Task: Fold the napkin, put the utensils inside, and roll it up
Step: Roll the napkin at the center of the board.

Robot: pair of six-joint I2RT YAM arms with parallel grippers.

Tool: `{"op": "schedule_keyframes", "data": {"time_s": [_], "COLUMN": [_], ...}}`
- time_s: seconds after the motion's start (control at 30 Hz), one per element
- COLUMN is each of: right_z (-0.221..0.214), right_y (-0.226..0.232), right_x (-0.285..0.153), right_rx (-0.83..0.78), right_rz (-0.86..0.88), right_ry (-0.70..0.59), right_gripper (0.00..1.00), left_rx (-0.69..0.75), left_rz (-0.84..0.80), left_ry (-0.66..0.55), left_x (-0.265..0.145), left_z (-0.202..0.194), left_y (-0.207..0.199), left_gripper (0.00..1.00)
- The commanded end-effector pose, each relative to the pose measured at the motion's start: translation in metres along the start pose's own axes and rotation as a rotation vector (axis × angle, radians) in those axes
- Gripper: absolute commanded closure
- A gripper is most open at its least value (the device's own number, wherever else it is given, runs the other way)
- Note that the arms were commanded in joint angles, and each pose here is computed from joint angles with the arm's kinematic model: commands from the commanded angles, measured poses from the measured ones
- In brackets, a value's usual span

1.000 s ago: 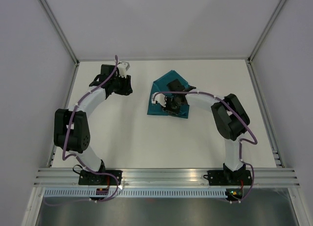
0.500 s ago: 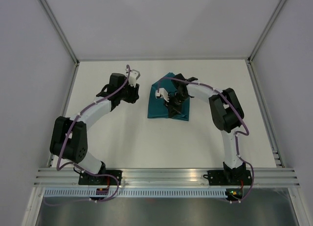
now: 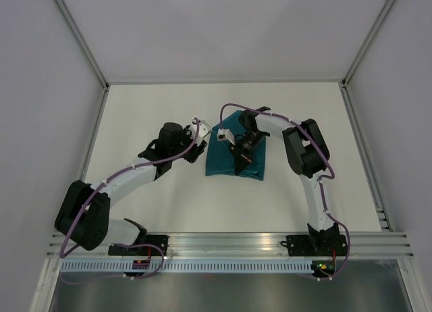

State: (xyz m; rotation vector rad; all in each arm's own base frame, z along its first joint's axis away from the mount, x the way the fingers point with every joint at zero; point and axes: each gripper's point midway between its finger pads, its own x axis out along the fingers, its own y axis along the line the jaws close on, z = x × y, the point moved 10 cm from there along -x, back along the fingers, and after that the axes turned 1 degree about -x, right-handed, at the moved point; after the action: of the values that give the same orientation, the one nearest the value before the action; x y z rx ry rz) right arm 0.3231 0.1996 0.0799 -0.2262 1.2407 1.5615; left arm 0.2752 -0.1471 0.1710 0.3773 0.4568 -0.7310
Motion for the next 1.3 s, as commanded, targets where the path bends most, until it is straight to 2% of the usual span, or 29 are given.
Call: {"op": "schedule_keyframes", "data": {"time_s": [0.0, 0.27, 0.43, 0.47, 0.6, 0.77, 0.93, 1.03, 1.17, 1.27], "right_z": [-0.035, -0.034, -0.033, -0.034, -0.033, -0.033, -0.033, -0.033, -0.033, -0.034], "right_y": [-0.024, -0.031, -0.033, -0.035, -0.037, -0.038, -0.039, -0.039, -0.040, -0.039], "right_x": [0.024, 0.023, 0.024, 0.024, 0.025, 0.025, 0.025, 0.025, 0.024, 0.024], "right_rx": [0.042, 0.075, 0.090, 0.095, 0.103, 0.114, 0.116, 0.120, 0.118, 0.117], "right_rz": [-0.027, -0.039, -0.054, -0.057, -0.070, -0.077, -0.086, -0.088, -0.086, -0.080], "right_ry": [0.176, 0.171, 0.173, 0.173, 0.177, 0.181, 0.175, 0.175, 0.174, 0.173], "right_gripper": [0.91, 0.92, 0.92, 0.92, 0.92, 0.93, 0.93, 0.93, 0.94, 0.94], "left_rx": [0.173, 0.317, 0.439, 0.457, 0.548, 0.611, 0.706, 0.703, 0.738, 0.748], "left_rz": [-0.084, -0.184, -0.223, -0.226, -0.256, -0.313, -0.336, -0.380, -0.428, -0.446], "left_ry": [-0.138, -0.116, -0.129, -0.138, -0.188, -0.290, -0.360, -0.310, -0.265, -0.220], "left_x": [-0.007, 0.001, 0.011, 0.012, 0.023, 0.037, 0.051, 0.062, 0.070, 0.077], "left_z": [0.017, 0.005, -0.003, -0.005, -0.012, -0.017, -0.019, -0.020, -0.024, -0.024], "left_y": [-0.014, -0.048, -0.073, -0.076, -0.093, -0.103, -0.107, -0.109, -0.110, -0.109], "left_gripper": [0.44, 0.40, 0.33, 0.32, 0.16, 0.14, 0.15, 0.20, 0.38, 0.43]}}
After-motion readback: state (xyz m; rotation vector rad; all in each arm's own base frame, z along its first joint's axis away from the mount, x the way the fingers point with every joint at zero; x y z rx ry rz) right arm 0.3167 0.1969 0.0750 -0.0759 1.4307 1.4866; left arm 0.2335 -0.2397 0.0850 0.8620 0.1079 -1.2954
